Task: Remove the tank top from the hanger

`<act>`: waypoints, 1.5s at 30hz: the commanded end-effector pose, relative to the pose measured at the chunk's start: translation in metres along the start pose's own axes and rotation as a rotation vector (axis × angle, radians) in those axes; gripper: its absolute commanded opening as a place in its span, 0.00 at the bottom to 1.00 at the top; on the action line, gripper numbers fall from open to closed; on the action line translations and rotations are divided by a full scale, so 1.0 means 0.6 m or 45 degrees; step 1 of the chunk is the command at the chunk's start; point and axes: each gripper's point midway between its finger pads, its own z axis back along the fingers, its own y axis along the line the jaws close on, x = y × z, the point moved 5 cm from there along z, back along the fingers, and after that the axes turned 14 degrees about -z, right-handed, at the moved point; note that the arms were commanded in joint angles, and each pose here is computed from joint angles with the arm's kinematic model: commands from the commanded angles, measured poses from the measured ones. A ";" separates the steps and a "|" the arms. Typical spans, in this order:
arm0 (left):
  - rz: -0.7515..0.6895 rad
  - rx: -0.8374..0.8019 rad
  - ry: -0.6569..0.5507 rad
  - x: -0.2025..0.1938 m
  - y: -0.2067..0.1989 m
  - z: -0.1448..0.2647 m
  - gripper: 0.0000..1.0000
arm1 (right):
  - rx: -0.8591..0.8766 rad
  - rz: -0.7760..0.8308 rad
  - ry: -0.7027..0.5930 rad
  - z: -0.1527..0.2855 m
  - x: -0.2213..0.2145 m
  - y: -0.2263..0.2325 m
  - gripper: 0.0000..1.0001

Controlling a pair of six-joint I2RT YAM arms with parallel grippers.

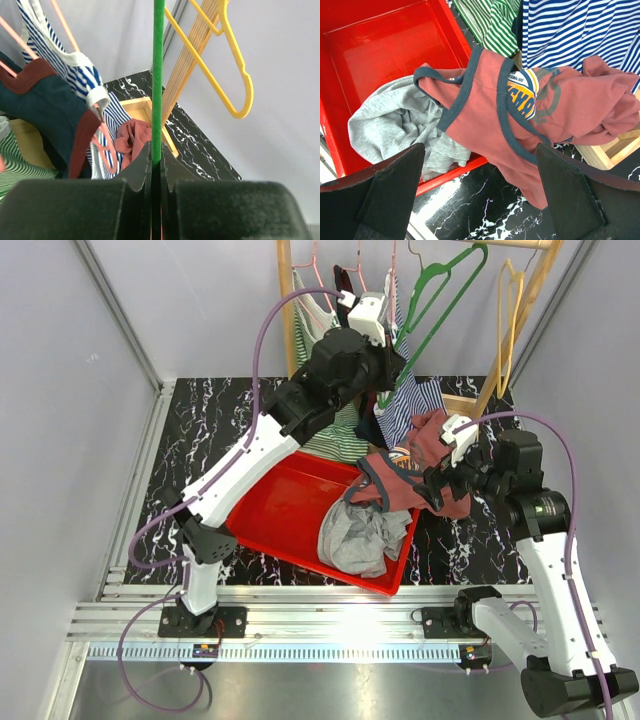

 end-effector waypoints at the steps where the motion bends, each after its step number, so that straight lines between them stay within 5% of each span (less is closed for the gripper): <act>1: 0.041 0.060 -0.197 0.066 -0.007 0.002 0.00 | 0.024 0.015 -0.072 0.016 0.025 0.011 1.00; 28: 0.052 0.036 -0.330 0.019 -0.031 -0.119 0.00 | 0.020 0.022 -0.095 0.025 0.020 0.018 1.00; 45: 0.078 -0.004 -0.286 0.070 -0.025 0.007 0.00 | 0.002 0.177 -0.177 0.104 0.107 0.046 1.00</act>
